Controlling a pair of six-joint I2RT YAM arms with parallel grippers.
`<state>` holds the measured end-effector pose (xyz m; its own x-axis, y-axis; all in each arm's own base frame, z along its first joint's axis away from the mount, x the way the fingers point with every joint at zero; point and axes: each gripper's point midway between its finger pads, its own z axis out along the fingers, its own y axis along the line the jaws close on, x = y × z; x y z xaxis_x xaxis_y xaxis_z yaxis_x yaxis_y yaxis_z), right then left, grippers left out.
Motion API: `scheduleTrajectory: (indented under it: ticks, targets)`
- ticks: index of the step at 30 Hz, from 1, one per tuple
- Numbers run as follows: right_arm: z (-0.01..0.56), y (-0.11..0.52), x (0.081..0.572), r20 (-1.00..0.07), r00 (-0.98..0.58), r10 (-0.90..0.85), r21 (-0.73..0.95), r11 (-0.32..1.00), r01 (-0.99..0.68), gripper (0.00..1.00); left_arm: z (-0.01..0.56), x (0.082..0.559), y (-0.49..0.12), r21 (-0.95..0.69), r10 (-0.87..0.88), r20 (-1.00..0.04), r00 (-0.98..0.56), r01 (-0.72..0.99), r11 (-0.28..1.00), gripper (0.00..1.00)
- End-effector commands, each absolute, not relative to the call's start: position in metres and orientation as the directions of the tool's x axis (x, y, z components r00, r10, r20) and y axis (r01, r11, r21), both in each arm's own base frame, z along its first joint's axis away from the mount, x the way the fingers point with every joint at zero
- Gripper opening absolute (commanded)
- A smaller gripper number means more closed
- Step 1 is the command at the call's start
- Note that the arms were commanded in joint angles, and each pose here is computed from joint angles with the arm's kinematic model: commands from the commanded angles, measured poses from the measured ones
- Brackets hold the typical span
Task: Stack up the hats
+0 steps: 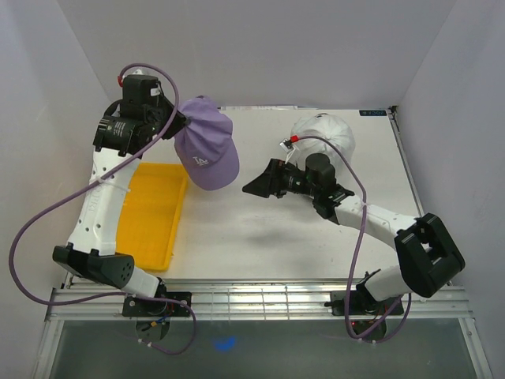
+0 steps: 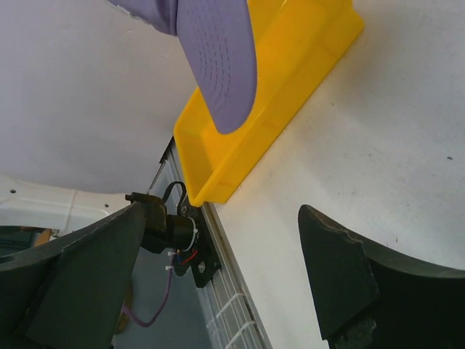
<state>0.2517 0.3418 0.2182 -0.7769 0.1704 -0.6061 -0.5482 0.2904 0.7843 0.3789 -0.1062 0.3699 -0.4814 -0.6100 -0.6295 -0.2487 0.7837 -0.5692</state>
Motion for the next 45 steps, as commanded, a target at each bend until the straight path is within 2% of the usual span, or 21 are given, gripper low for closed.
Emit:
scheduleTrajectory:
  ticks: [1,15,22,26,36,39,42,43,45]
  targets:
    - [0.263,0.352,0.261,-0.698,-0.682,0.218,0.716,0.216,-0.664,0.91,0.408,0.368,-0.130,-0.650,-0.640,-0.615,-0.461,-0.162,0.742,0.00]
    - [0.268,0.365,0.267,-0.701,-0.667,0.252,0.713,0.236,-0.661,0.92,0.423,0.349,-0.182,-0.690,-0.613,-0.596,-0.519,-0.060,0.721,0.00]
    - [0.256,0.356,0.256,-0.658,-0.668,0.348,0.751,0.250,-0.610,0.91,0.430,0.343,-0.197,-0.718,-0.632,-0.573,-0.521,-0.052,0.694,0.00]
    - [0.264,0.354,0.249,-0.633,-0.640,0.436,0.765,0.219,-0.606,0.91,0.427,0.339,-0.210,-0.730,-0.638,-0.558,-0.531,-0.053,0.682,0.00]
    - [0.277,0.352,0.247,-0.608,-0.600,0.520,0.774,0.216,-0.596,0.89,0.423,0.329,-0.224,-0.748,-0.649,-0.533,-0.543,-0.056,0.661,0.00]
    - [0.277,0.351,0.245,-0.586,-0.603,0.541,0.787,0.203,-0.583,0.84,0.423,0.327,-0.225,-0.748,-0.647,-0.534,-0.545,-0.054,0.662,0.00]
    - [0.276,0.350,0.241,-0.577,-0.607,0.546,0.794,0.202,-0.573,0.74,0.424,0.326,-0.223,-0.748,-0.649,-0.537,-0.540,-0.052,0.662,0.00]
    - [0.276,0.348,0.240,-0.575,-0.608,0.547,0.796,0.199,-0.572,0.64,0.424,0.326,-0.223,-0.746,-0.647,-0.539,-0.540,-0.051,0.664,0.00]
    - [0.273,0.345,0.237,-0.569,-0.613,0.548,0.800,0.199,-0.565,0.55,0.423,0.326,-0.223,-0.745,-0.645,-0.539,-0.541,-0.050,0.665,0.00]
